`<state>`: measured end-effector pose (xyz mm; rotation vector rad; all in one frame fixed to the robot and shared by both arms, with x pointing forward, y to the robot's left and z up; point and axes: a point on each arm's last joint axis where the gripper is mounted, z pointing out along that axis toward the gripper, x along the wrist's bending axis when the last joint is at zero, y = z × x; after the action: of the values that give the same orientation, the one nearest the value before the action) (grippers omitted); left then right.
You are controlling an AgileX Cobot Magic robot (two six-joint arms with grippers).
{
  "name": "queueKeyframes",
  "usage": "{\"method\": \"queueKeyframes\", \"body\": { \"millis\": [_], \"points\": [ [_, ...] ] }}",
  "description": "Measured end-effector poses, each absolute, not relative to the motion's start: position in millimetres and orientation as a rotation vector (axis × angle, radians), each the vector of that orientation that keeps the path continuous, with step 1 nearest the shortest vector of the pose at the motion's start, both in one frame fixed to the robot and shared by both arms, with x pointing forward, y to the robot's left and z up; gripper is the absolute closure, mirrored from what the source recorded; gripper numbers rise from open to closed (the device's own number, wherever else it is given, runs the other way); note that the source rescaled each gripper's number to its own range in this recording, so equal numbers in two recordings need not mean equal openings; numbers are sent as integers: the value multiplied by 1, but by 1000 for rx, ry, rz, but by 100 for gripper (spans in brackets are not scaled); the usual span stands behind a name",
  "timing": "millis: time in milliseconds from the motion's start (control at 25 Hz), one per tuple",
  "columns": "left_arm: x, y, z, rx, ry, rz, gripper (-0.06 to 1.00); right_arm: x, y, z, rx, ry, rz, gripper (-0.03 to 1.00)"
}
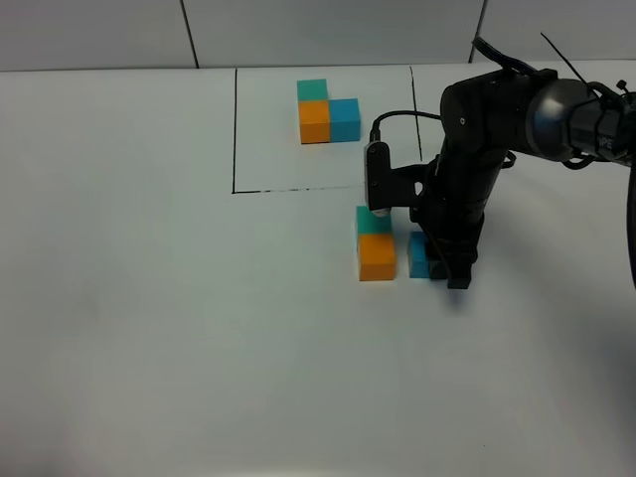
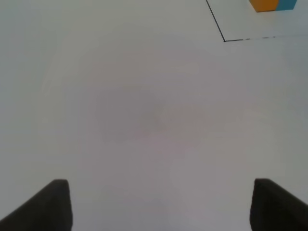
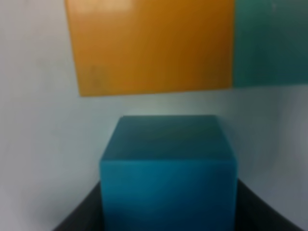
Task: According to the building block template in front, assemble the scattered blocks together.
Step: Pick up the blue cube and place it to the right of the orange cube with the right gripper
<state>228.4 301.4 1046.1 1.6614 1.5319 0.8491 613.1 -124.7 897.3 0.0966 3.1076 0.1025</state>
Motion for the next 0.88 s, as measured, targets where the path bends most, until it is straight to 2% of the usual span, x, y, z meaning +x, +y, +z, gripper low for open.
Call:
{"method": "queueKeyframes", "body": {
  "millis": [880],
  "points": [
    [228, 301, 1046, 1661, 1532, 849, 27, 609, -104, 892, 21, 3089, 119, 95]
  ]
}}
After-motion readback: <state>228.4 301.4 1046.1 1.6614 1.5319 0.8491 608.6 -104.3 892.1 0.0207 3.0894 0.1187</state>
